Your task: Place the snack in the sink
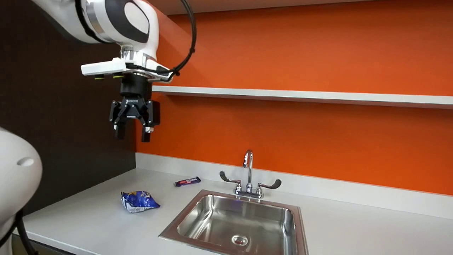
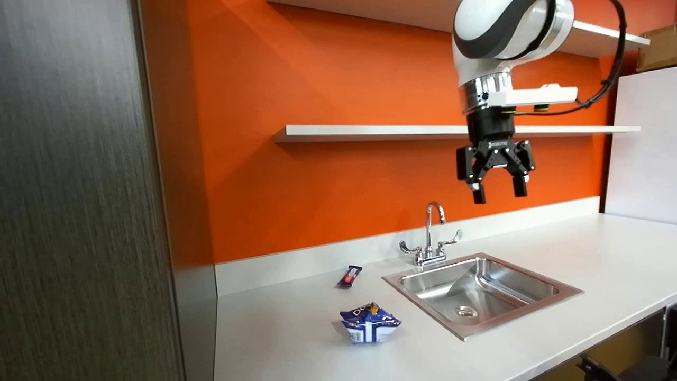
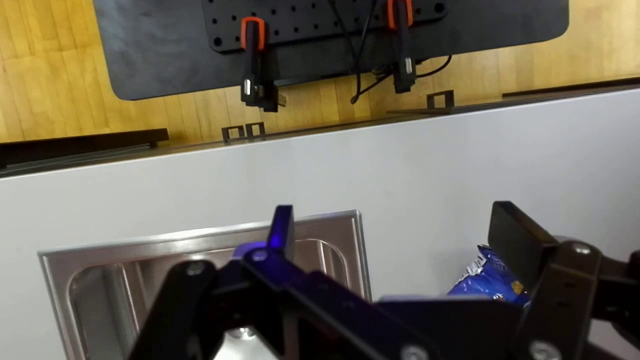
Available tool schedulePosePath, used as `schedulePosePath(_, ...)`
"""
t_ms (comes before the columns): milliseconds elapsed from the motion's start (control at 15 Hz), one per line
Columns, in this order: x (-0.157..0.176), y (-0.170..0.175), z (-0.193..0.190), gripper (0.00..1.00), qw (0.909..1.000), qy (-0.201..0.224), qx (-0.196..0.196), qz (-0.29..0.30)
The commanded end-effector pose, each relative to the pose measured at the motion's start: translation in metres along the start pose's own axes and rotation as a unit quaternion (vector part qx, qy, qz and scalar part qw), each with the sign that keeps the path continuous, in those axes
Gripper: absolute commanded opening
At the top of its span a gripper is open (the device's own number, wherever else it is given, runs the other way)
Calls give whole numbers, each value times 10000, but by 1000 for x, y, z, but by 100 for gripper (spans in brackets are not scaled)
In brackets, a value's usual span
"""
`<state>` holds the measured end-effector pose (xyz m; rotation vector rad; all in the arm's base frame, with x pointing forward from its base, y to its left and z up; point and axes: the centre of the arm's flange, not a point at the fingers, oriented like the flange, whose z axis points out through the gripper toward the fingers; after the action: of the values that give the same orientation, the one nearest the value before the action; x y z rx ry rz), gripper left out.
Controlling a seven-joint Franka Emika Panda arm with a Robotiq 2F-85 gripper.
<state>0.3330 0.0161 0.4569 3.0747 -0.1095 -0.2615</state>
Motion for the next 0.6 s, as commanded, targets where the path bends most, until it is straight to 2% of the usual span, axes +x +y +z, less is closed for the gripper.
schedulePosePath(0, 27, -47, 26, 100, 9998, 71, -110, 151)
schedulePosePath(533, 88, -122, 91, 100, 9992, 203, -257, 212)
